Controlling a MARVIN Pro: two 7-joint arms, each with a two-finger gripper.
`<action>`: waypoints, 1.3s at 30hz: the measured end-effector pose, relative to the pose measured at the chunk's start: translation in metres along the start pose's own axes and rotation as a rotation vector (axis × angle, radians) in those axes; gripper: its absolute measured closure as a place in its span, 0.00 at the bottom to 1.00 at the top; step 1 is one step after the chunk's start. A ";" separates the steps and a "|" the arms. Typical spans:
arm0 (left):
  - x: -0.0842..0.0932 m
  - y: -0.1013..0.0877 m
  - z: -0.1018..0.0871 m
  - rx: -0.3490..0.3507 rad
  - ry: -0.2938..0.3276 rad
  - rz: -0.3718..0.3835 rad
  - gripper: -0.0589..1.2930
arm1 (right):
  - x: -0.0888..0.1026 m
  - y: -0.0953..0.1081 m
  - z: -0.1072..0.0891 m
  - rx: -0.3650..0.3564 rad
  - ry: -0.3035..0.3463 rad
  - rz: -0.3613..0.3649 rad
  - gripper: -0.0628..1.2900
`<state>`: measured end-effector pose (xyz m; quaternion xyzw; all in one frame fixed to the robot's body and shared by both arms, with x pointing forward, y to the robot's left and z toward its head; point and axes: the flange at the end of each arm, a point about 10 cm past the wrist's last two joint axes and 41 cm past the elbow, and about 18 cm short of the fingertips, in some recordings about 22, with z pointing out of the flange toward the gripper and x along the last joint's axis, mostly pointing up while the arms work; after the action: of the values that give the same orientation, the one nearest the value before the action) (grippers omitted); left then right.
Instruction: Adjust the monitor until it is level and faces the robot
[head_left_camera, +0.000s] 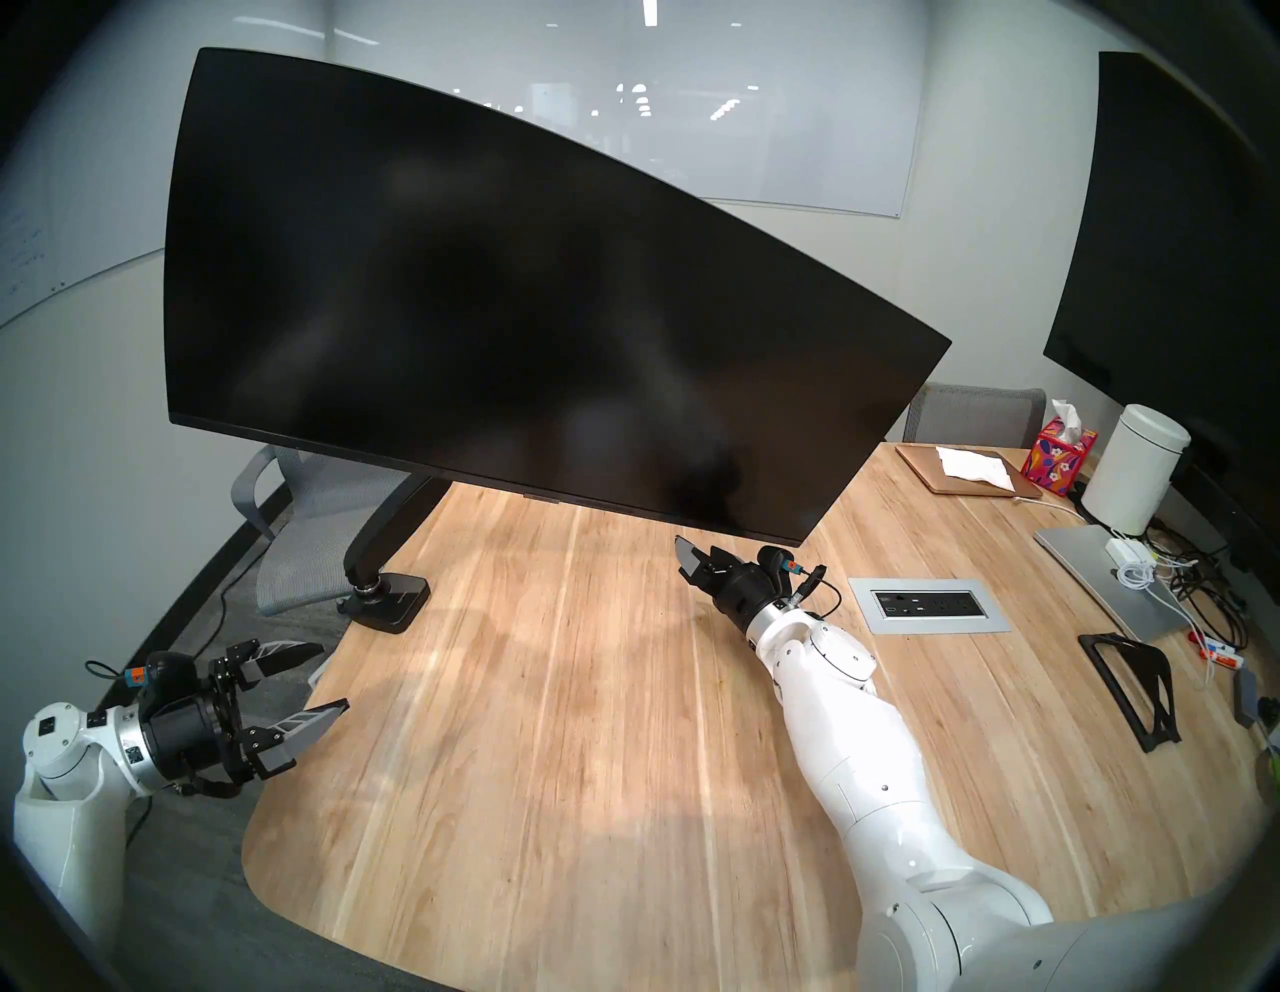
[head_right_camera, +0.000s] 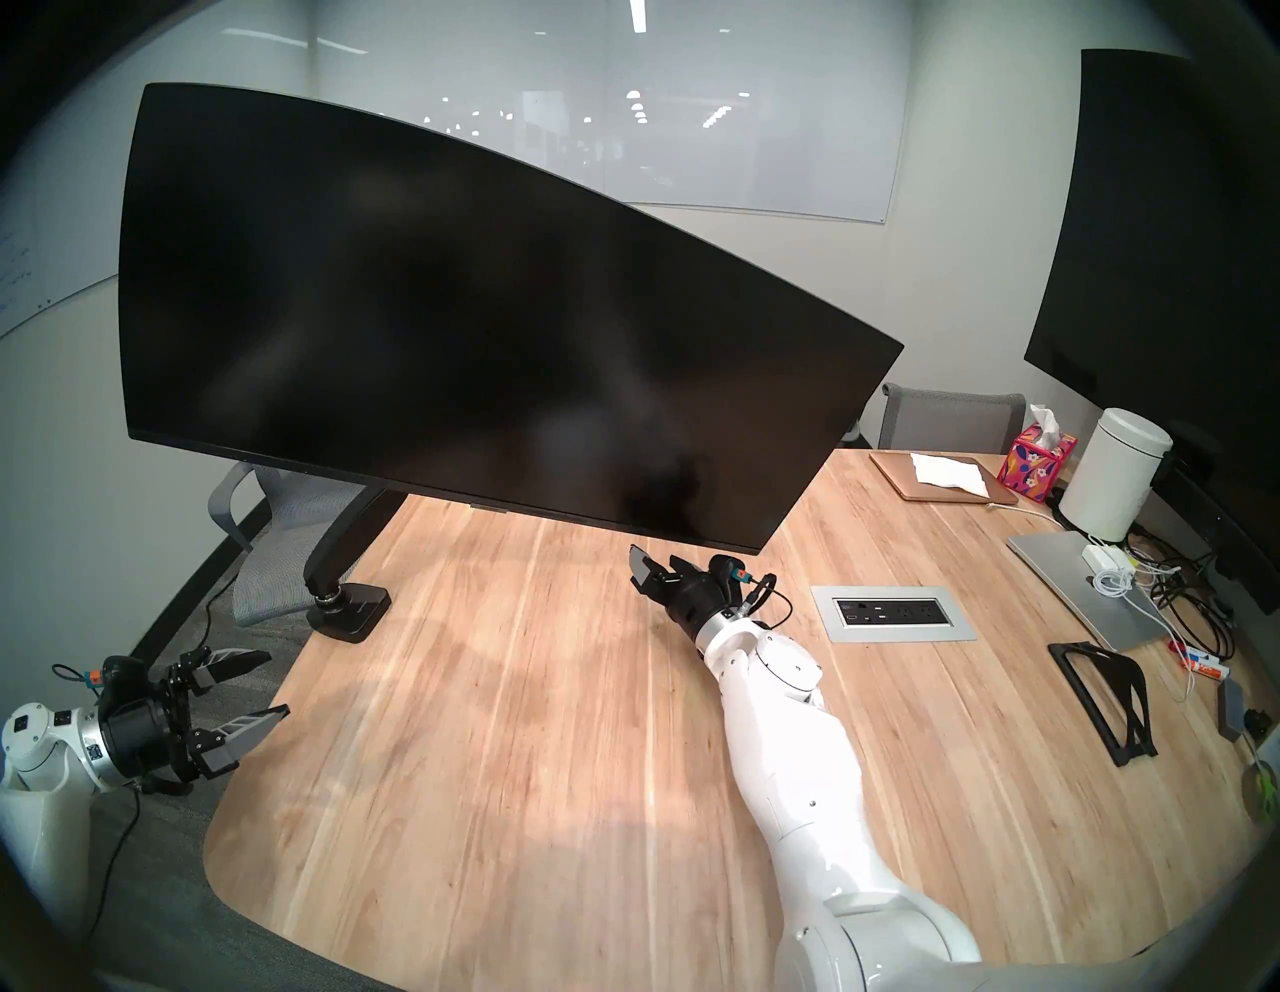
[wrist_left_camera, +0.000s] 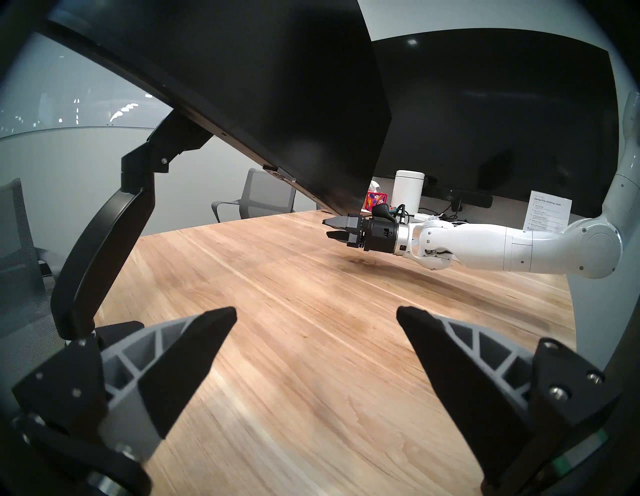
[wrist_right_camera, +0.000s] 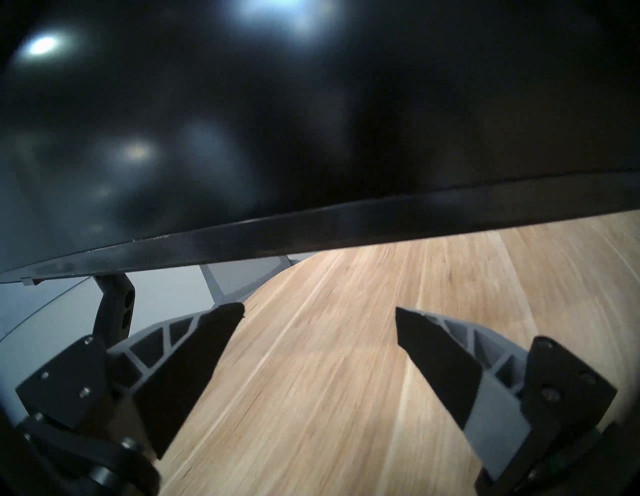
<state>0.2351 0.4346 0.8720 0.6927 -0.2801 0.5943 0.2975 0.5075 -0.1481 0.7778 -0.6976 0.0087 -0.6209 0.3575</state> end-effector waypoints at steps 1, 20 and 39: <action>0.000 0.000 0.000 0.000 0.000 0.000 0.02 | -0.001 0.001 0.003 0.010 0.000 0.001 0.29; 0.000 0.000 0.000 0.000 -0.001 -0.001 0.02 | 0.007 0.011 0.015 0.122 0.051 -0.046 0.97; -0.001 0.001 0.000 0.000 -0.002 -0.002 0.02 | 0.016 0.007 0.007 0.162 0.106 -0.086 0.97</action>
<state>0.2344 0.4345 0.8715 0.6936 -0.2796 0.5934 0.2978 0.5199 -0.1574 0.7885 -0.6324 -0.0527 -0.6702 0.3849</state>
